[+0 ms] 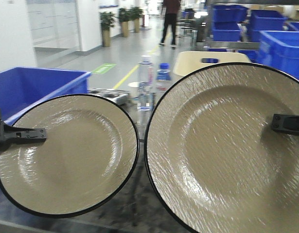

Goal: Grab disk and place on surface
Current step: 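Hold both plates raised while the base drives to the steel table, then lower the left gripper's plate onto the table and release it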

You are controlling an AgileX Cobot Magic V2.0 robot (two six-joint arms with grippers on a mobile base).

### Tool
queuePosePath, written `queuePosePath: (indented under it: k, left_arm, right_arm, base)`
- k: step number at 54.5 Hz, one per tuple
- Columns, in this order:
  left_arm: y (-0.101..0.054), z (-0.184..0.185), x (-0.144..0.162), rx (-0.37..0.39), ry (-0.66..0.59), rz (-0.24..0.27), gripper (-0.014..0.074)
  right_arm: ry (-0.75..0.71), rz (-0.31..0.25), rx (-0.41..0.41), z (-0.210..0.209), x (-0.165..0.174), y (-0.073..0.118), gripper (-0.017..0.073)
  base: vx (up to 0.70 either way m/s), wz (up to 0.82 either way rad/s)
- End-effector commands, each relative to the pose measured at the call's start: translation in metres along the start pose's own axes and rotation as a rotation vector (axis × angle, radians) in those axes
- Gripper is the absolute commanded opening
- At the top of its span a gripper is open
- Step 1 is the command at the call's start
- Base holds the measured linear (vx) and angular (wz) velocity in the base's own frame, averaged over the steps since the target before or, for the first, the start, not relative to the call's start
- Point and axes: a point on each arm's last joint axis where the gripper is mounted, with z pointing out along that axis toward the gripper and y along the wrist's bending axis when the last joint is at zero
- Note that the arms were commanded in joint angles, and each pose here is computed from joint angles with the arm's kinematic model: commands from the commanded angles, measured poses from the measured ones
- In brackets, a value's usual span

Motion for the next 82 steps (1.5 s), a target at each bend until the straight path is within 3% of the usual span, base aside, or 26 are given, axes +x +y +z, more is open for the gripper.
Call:
queuePosePath:
  k: [1, 24, 58, 82]
  left_arm:
    - [-0.0380, -0.0077, -0.0067, 0.169, -0.063, 0.009, -0.0007]
    - [-0.0380, -0.0077, -0.0067, 0.169, -0.063, 0.009, -0.0007]
    - [-0.0380, -0.0077, -0.0066, 0.170, -0.062, 0.009, -0.0007]
    - [-0.0405, -0.0014, -0.0034, 0.177, -0.042, 0.027, -0.0007]
  right_arm:
    - [-0.123, 0.019, -0.080, -0.0070, -0.0146, 0.0184, -0.0009]
    - [-0.124, 0.019, -0.080, -0.0070, -0.0147, 0.0183, -0.0009]
    - [-0.124, 0.019, -0.080, -0.0070, -0.0147, 0.0183, -0.0009]
    - [-0.196, 0.024, -0.028, -0.0077, -0.0212, 0.0135, -0.0009]
  base:
    - [0.13, -0.52]
    - [0.09, -0.35]
    - [0.01, -0.03]
    - [0.00, 0.00]
